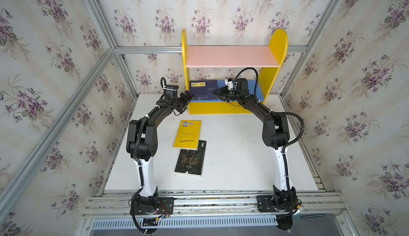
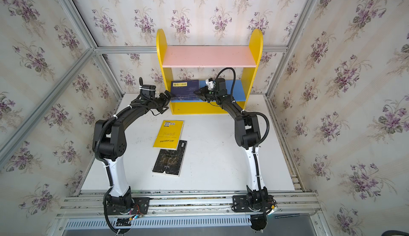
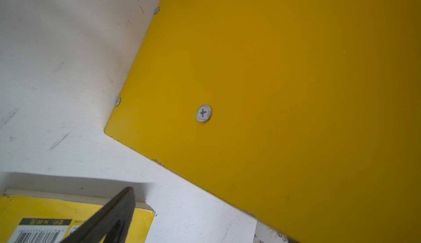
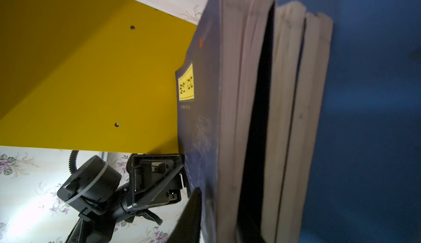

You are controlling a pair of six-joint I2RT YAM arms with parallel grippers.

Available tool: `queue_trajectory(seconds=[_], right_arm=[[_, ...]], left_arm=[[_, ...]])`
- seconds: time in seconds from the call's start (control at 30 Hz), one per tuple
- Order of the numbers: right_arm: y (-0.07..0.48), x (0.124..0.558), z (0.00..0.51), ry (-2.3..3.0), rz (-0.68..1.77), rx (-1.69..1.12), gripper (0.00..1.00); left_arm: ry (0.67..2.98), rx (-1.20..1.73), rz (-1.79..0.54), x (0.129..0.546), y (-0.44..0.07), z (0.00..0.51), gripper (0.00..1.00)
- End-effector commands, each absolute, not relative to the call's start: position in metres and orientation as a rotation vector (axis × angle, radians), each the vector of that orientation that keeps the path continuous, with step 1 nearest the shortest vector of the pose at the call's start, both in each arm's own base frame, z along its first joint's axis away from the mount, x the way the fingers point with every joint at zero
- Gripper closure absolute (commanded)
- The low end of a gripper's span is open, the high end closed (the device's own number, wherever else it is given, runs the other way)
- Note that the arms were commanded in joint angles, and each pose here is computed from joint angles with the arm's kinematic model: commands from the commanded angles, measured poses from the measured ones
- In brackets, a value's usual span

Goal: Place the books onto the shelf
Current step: 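Press the dark blue books upright against the shelf side with the right gripper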

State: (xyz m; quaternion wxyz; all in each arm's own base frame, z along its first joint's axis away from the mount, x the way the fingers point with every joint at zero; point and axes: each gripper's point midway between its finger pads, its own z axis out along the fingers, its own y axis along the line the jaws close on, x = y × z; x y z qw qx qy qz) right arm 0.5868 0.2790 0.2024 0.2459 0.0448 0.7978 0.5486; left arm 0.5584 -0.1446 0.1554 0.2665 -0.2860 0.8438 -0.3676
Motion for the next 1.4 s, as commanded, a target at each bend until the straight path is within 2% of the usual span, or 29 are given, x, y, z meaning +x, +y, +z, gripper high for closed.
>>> queue_trajectory(seconds=[0.0, 0.13, 0.23, 0.37, 0.7, 1.03, 1.37], right_arm=[[0.274, 0.588, 0.212, 2.185, 1.404, 0.078, 0.66], [0.268, 0.590, 0.218, 2.209, 1.324, 0.058, 0.60], [0.268, 0.589, 0.219, 2.222, 1.320, 0.040, 0.65], [0.270, 0.590, 0.218, 2.219, 1.345, 0.044, 0.78], [0.273, 0.594, 0.224, 2.181, 1.389, 0.069, 0.91], [0.266, 0.600, 0.227, 2.121, 1.434, 0.126, 0.93], [0.266, 0.599, 0.221, 2.122, 1.459, 0.124, 0.93]], left_arm=[[2.240, -0.940, -0.799, 0.564, -0.111, 0.140, 0.01], [2.231, -0.937, -0.798, 0.566, -0.111, 0.144, 0.01], [2.227, -0.926, -0.808, 0.568, -0.113, 0.147, 0.01], [2.225, -0.916, -0.824, 0.570, -0.115, 0.151, 0.01], [2.204, -0.868, -0.841, 0.572, -0.117, 0.168, 0.01], [2.134, -0.727, -0.938, 0.580, -0.129, 0.204, 0.01], [2.120, -0.738, -0.955, 0.582, -0.130, 0.204, 0.01]])
